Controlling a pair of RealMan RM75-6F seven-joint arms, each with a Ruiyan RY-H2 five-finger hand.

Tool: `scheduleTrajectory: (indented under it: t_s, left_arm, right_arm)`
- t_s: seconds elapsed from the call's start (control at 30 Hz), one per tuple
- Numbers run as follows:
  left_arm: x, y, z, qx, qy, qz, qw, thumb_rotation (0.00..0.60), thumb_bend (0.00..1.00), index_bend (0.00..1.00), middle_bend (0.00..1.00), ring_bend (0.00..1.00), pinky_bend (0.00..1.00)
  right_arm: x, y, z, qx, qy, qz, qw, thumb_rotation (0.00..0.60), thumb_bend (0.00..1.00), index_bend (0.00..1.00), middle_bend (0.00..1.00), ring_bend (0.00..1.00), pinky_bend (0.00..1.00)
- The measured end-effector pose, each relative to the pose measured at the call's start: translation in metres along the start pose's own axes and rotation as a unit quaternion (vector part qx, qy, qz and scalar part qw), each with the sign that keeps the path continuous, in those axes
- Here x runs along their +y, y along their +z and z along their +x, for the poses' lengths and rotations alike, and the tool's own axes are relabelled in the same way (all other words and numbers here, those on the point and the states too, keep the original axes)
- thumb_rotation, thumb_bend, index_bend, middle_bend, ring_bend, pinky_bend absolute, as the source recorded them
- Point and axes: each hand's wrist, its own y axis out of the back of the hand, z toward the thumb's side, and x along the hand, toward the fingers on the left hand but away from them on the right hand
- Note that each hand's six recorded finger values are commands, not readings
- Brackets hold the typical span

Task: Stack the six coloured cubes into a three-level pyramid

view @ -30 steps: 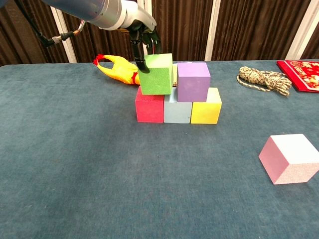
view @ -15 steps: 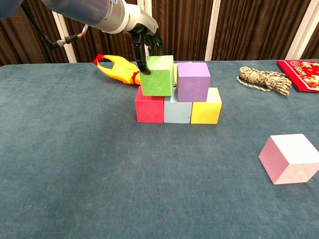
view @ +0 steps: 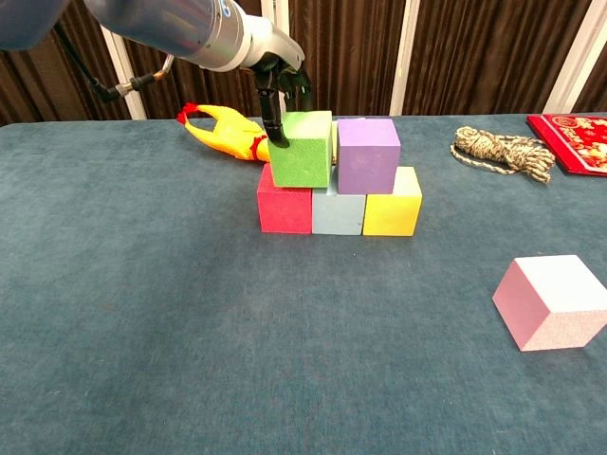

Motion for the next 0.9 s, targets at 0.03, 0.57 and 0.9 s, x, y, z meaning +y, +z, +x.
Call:
scheduleTrajectory:
  t_s: [0.03,0.57,0.9]
  left_arm:
    - [-0.0004,0.0001,0.0007,0.001,0.000,-0.001,1.0000,0.600,0.44,0.33,0.28,0.02,0.00]
    - [0.0014,0.0071,0.0019,0.000,0.003,-0.003,1.0000,0.600,0.43,0.33,0.27,0.02,0.00]
    - [0.0010,0.0070,0.0013,0.005,0.002,0.000,1.0000,0.600,0.43,0.33,0.27,0.02,0.00]
  right_arm:
    - [0.0000,0.0000,-0.0002,0.000,0.000,0.000,1.0000,0.600,0.25,0.06,0.03,0.00,0.00]
    - [0.0000,-0.0007,-0.0010,-0.001,0.001,0.000,1.0000,0.600,0.25,0.06,0.03,0.00,0.00]
    - [-0.0006,-0.0009,-0.0015,-0.002,0.002,0.000,1.0000,0.600,0.25,0.06,0.03,0.00,0.00]
